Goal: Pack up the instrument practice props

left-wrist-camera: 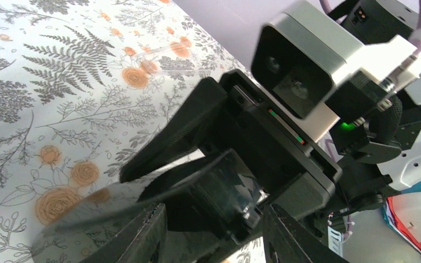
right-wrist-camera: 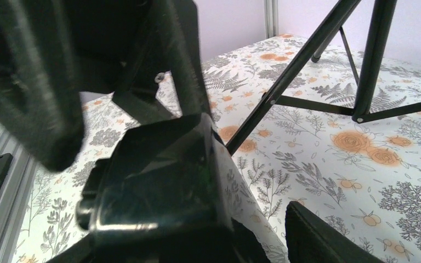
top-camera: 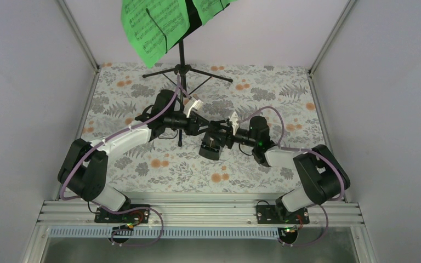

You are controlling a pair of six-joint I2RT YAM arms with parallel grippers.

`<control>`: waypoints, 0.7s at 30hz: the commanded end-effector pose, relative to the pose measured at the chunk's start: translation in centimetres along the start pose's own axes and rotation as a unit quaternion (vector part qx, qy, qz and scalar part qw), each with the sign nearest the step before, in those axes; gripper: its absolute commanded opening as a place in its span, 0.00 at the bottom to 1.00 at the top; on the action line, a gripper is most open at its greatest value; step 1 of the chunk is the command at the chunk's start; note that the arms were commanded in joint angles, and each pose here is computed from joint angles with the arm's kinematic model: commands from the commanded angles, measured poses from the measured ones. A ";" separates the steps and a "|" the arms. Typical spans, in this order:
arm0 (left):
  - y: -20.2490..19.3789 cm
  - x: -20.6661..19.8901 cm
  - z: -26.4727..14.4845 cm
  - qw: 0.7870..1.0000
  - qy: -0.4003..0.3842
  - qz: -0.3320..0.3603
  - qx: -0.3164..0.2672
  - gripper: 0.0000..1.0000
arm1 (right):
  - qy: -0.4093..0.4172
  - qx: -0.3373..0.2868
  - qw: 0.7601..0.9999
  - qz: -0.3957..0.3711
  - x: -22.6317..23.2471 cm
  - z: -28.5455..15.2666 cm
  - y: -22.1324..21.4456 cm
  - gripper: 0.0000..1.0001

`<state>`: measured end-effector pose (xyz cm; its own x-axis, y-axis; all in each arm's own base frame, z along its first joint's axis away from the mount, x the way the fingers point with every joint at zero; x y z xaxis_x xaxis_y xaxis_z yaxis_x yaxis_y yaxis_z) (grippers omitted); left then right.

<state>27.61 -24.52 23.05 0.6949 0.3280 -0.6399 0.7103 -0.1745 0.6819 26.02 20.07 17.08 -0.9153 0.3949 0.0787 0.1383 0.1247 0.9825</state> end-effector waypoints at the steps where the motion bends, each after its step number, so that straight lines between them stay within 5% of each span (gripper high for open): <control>1: 0.2 -0.9 0.3 0.999 -0.031 0.013 0.009 0.44 | -0.020 0.001 1.000 0.011 -0.9 0.7 0.2 0.61; 8: 0.2 -1.0 0.3 0.999 -0.031 0.014 0.008 0.44 | -0.019 0.002 1.000 0.017 -1.0 0.9 0.2 0.62; 12: 0.5 -1.1 0.0 1.000 -0.019 0.021 -0.001 0.44 | -0.017 0.001 1.000 0.018 -0.9 0.8 0.4 0.75; 21: 1.7 -2.2 -2.5 0.994 0.058 0.073 -0.063 0.73 | -0.015 0.004 1.000 0.012 0.3 -0.7 2.5 0.96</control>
<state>27.32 -24.10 24.28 0.7211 0.3701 -0.5857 0.6700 -0.1570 0.7256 26.43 20.04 17.29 -0.8960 0.4254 0.1270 0.1990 0.1290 0.9715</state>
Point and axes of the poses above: each gripper's point midway between its finger pads, its own z axis out along the fingers, its own x axis along the line the jaws close on, y = z × x, the point moved 8 cm from there along -z, back along the fingers, and after that the axes turned 5 degrees about -z, right-handed, at the moved point
